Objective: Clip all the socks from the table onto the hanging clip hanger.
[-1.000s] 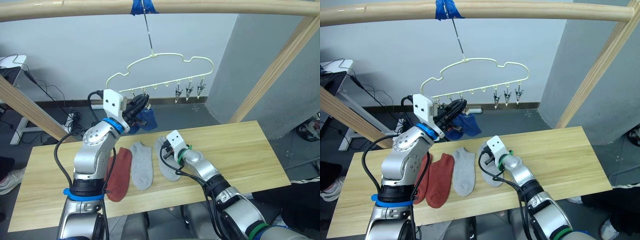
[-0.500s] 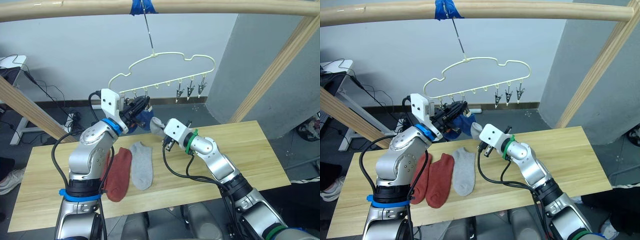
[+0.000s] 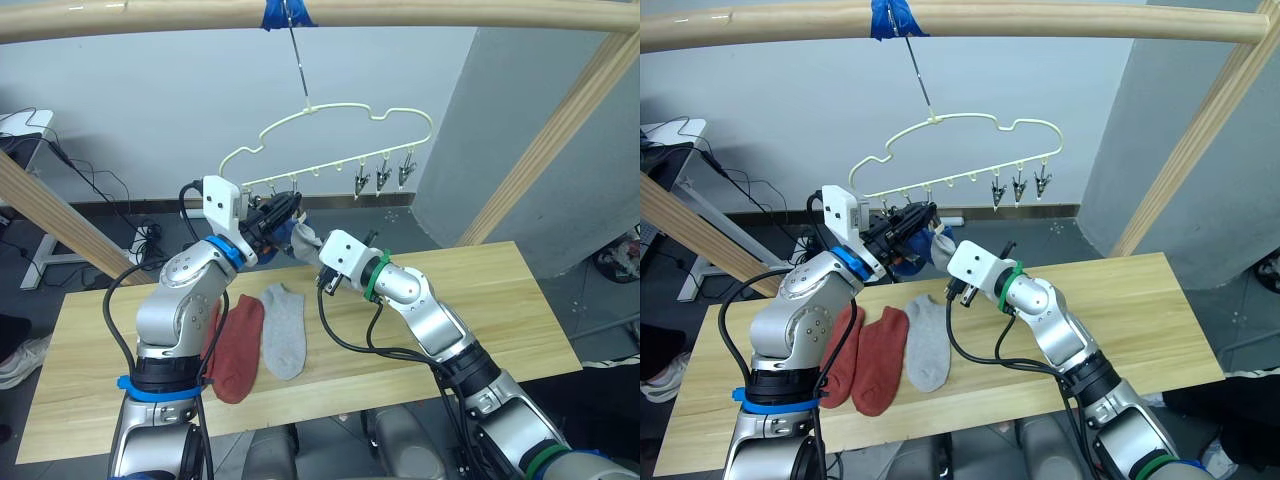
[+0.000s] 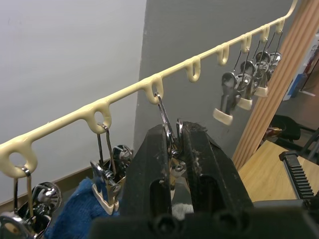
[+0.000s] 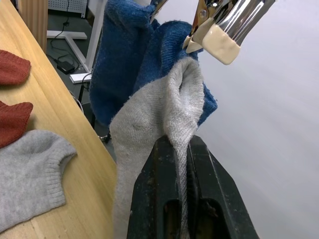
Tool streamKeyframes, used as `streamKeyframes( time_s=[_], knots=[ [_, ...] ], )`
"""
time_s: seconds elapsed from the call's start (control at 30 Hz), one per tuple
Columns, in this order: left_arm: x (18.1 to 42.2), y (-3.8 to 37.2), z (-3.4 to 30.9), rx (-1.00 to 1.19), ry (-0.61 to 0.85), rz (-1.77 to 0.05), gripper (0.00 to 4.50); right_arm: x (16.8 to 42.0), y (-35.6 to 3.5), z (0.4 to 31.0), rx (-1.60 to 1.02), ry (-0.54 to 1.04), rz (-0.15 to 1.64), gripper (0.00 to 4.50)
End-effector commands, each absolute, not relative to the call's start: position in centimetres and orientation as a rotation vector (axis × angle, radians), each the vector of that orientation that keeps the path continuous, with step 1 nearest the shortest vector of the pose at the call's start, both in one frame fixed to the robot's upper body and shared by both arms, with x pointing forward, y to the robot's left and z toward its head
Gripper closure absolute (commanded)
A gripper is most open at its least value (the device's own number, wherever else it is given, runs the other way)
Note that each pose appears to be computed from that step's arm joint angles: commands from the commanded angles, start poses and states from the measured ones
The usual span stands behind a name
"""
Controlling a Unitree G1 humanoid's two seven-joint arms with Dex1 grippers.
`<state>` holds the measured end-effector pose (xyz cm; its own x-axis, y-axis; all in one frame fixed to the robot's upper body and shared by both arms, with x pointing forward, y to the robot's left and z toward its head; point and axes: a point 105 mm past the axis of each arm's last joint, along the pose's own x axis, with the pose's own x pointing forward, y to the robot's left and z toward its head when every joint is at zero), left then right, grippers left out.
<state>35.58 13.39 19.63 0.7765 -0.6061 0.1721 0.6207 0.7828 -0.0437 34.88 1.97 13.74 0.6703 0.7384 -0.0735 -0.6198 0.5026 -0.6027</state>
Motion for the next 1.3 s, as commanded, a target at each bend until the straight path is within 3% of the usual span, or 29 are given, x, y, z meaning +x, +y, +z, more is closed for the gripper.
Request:
streamKeyframes(
  time_s=[0.03,0.97,1.3],
  knots=[
    [34.9,13.1,21.5,-0.078,-0.223,-0.692,4.41,34.3,2.4,16.5,-0.597,-0.302,0.816,4.5],
    [34.9,13.0,20.6,-0.113,-0.184,-0.685,4.41,35.1,2.7,18.0,-0.392,-0.279,0.757,4.5],
    [34.5,13.3,20.0,-0.15,-0.139,-0.691,1.26,35.2,3.2,18.2,-0.363,-0.279,0.759,4.5]
  ],
)
